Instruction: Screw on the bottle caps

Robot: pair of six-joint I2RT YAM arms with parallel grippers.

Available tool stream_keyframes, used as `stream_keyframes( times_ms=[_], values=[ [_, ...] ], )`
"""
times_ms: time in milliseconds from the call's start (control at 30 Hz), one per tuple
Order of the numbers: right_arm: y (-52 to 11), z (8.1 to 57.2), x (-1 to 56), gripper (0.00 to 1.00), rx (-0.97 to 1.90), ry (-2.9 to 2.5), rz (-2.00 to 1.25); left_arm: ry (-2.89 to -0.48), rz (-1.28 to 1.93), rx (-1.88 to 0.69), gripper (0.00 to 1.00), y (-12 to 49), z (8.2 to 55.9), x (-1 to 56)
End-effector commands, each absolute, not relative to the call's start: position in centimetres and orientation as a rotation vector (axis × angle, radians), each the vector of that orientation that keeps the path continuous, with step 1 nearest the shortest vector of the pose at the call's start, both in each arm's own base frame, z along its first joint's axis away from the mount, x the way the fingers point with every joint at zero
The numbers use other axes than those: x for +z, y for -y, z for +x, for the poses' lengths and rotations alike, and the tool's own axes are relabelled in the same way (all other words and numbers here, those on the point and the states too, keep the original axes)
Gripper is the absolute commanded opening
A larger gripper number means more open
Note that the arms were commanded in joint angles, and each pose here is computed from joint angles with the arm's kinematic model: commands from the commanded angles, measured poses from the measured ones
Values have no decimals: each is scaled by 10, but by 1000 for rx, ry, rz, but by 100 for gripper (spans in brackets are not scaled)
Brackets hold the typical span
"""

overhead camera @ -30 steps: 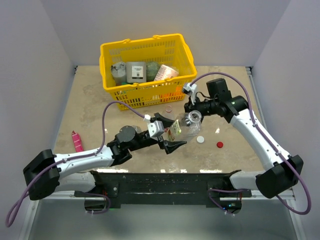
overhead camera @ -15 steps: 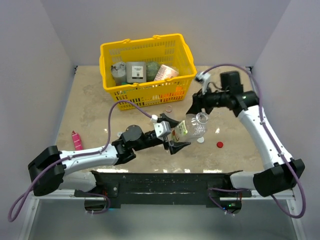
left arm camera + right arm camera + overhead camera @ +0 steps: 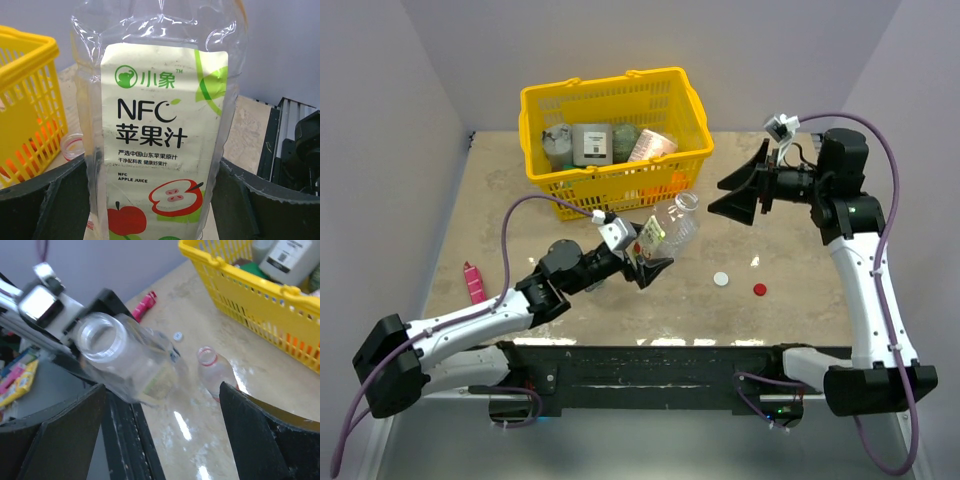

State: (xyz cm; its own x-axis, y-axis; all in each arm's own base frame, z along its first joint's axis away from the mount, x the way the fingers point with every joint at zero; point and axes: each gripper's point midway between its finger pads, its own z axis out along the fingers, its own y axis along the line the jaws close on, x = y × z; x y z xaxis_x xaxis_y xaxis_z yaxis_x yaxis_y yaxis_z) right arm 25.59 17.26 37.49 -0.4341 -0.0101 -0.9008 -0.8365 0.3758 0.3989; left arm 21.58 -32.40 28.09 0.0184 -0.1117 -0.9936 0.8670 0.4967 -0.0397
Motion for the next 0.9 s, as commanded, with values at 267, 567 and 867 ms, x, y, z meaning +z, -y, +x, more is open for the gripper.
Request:
stream_keyframes(
  times_ms=[267,567,867],
  values=[
    [-213,235,430,98,1287,-1532,-878,-1281,704,-975,0,349,223,310],
    [-211,259,408,98,1200,-1594,-772,-1263,697,-997,0,353,223,322],
    [-222,261,411,71,1247,-1535,-811,-1240,712,-1021,0,364,222,329]
  ],
)
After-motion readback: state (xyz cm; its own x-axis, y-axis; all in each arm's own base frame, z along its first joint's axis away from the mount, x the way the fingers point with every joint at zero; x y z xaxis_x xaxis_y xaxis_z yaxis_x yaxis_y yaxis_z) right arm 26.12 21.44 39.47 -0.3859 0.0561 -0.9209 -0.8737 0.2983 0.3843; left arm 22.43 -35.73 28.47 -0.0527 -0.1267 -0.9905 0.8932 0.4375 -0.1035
